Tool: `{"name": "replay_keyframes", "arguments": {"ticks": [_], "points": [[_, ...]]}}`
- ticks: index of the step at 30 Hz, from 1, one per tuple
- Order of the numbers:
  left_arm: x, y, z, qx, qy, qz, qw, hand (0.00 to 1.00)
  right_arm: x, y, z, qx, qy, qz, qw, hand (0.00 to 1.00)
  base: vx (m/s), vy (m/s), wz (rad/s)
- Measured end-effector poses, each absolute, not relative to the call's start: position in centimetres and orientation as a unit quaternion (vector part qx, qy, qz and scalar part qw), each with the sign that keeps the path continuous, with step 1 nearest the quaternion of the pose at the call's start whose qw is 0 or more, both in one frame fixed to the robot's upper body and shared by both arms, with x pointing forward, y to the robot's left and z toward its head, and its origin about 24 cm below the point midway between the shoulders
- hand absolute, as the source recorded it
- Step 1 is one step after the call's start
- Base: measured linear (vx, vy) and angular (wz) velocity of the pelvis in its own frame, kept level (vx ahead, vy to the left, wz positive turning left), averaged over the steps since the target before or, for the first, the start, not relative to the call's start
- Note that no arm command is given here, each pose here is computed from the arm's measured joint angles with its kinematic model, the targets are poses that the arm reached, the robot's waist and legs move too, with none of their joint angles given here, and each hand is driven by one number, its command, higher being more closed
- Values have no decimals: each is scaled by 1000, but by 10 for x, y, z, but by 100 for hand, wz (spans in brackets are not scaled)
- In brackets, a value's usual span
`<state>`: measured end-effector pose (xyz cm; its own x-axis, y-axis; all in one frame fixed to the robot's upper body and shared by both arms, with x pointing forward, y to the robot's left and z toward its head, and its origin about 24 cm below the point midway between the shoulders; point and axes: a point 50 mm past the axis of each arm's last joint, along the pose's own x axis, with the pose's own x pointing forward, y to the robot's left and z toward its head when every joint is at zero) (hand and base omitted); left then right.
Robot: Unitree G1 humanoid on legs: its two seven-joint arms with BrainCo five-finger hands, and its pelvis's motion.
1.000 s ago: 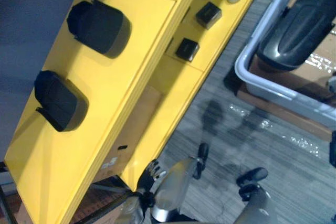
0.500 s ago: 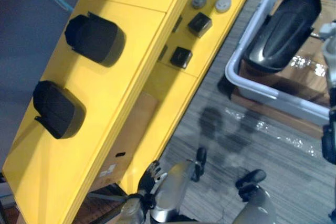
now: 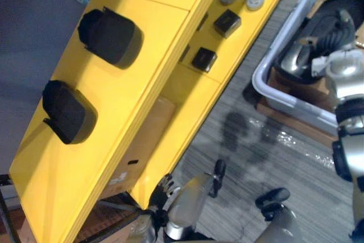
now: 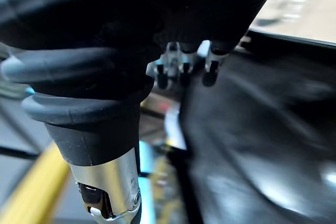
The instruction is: Walk over and take plastic housings, then place them on the shelf
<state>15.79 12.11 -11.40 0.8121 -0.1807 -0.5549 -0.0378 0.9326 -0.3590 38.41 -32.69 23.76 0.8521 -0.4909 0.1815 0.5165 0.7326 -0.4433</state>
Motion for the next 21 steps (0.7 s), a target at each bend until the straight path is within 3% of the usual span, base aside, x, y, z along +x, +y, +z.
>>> {"name": "replay_keyframes", "arguments": {"ticks": [9, 21], "points": [[153, 125, -120, -176, 321, -27, 930, 0, 381, -335, 231, -188, 12, -294, 937, 0, -18, 26, 3], [153, 126, -120, -171, 323, -14, 931, 0, 369, -354, 228, -147, 37, -388, 909, 0, -14, 34, 0]]}}
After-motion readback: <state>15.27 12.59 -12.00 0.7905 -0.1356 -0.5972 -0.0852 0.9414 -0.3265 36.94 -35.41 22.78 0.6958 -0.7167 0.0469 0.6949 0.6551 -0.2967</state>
